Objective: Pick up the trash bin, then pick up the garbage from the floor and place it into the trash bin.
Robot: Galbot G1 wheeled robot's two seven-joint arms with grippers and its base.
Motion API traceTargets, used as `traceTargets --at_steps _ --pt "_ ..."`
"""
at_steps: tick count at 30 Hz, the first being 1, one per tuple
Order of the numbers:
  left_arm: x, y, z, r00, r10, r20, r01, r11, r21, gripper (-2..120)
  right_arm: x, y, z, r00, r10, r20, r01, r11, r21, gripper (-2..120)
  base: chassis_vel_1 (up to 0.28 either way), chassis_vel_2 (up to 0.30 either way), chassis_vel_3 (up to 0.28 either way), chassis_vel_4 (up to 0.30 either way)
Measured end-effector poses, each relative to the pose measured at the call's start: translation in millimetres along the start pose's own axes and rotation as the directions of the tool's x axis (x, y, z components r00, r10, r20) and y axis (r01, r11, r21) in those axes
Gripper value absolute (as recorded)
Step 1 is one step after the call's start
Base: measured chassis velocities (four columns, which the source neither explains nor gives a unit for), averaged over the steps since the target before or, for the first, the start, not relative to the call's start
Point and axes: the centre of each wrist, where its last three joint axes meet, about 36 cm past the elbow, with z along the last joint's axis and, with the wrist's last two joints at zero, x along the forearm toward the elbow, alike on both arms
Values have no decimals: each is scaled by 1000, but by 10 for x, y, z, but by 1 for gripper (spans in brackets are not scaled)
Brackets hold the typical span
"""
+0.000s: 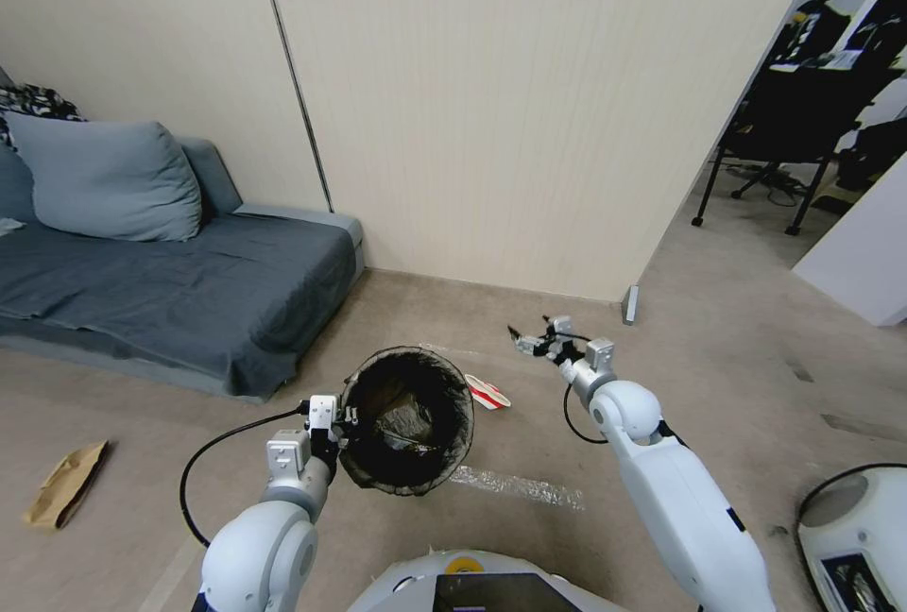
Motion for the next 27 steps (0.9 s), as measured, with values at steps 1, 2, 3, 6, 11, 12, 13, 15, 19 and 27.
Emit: traceTargets --at_steps 1,2,3,6,11,12,13,15,19,27 --pt "0 0 0 1000 0 0 0 1000 0 1 0 0 0 1000 0 0 0 1000 0 100 0 0 0 0" --pt "-1 0 -2 1000 0 1 0 1000 0 1 -19 -36 67 999 -33 -13 33 999 16 100 0 0 0 0" --pt "-2 1 -5 1000 0 1 0 1000 1 1 -38 -65 139 997 -68 -34 69 997 26 100 0 0 0 0" --pt "1 0 -11 1000 1 2 -1 1000 2 1 -59 -85 233 993 -104 -64 106 994 28 100 0 0 0 0" --pt "12 -1 -21 1000 5 4 -5 1000 1 1 -107 -69 422 983 -131 -131 136 990 35 100 0 0 0 0" --pt "14 -2 -23 1000 6 4 -6 1000 1 1 -132 -53 484 979 -136 -152 143 989 36 100 0 0 0 0" --pt "15 -2 -25 1000 6 5 -7 1000 1 1 -155 -38 533 976 -141 -169 148 988 35 100 0 0 0 0" --pt "15 -4 -27 1000 8 6 -8 1000 1 1 -186 -20 592 971 -145 -189 154 987 34 100 0 0 0 0" --pt "19 -6 -34 1000 9 8 -9 1000 2 1 -262 51 727 961 -164 -223 173 985 21 100 0 0 0 0" --pt "35 -7 -43 1000 11 10 -11 1000 3 1 -400 219 899 939 -221 -263 231 973 8 100 0 0 0 0"
